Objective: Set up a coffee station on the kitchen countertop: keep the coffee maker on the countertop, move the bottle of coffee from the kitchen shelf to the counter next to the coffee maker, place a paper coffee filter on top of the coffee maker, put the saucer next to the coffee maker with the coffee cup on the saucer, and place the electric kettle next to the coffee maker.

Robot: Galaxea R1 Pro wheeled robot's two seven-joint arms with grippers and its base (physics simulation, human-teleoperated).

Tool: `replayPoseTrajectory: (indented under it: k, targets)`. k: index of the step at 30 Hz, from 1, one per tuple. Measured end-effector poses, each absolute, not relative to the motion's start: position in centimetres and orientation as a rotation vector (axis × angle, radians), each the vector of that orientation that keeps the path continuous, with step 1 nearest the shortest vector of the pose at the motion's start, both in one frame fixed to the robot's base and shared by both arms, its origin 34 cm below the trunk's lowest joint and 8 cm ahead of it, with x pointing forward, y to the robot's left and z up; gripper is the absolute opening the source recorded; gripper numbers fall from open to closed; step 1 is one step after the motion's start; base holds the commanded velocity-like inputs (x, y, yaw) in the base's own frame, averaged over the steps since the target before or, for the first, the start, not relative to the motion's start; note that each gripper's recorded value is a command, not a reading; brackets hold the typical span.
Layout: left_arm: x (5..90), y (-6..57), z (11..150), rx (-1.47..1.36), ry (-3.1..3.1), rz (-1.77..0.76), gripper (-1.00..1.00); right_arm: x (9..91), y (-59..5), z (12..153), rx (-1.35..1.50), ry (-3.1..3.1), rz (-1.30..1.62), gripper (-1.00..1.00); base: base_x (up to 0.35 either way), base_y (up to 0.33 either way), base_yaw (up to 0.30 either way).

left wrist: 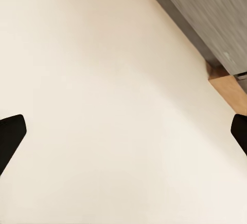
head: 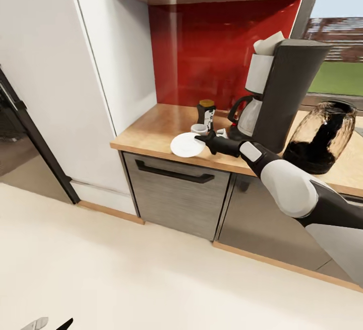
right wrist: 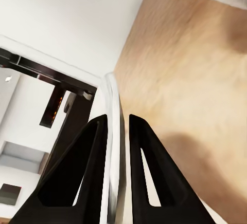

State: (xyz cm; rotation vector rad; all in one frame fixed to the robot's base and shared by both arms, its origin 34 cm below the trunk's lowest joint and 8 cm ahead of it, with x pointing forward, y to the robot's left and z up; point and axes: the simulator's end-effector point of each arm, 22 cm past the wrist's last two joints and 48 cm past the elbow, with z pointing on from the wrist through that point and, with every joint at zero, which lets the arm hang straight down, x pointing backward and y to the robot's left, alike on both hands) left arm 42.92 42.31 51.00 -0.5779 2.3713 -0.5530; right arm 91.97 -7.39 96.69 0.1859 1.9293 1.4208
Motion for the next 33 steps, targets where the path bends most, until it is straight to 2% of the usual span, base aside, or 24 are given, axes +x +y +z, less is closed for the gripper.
replayPoseTrajectory:
  k: [17, 28, 33]
  targets:
    - [42.92, 42.32, 51.00, -0.578, 2.372, -0.553, 1.00, 91.98, -7.49, 96.70, 0.187, 1.929, 1.420, -1.00, 0.039, 0.111, -0.007]
    - [42.93, 42.33, 51.00, -0.578, 2.372, -0.553, 1.00, 91.98, -7.50, 96.69, 0.187, 1.929, 1.420, -1.00, 0.005, 0.016, -0.220]
    - [42.92, 42.33, 51.01, -0.577, 2.372, -0.553, 1.00, 91.98, -7.50, 96.67, 0.187, 1.929, 1.420, -1.00, 0.000, 0.203, -0.070]
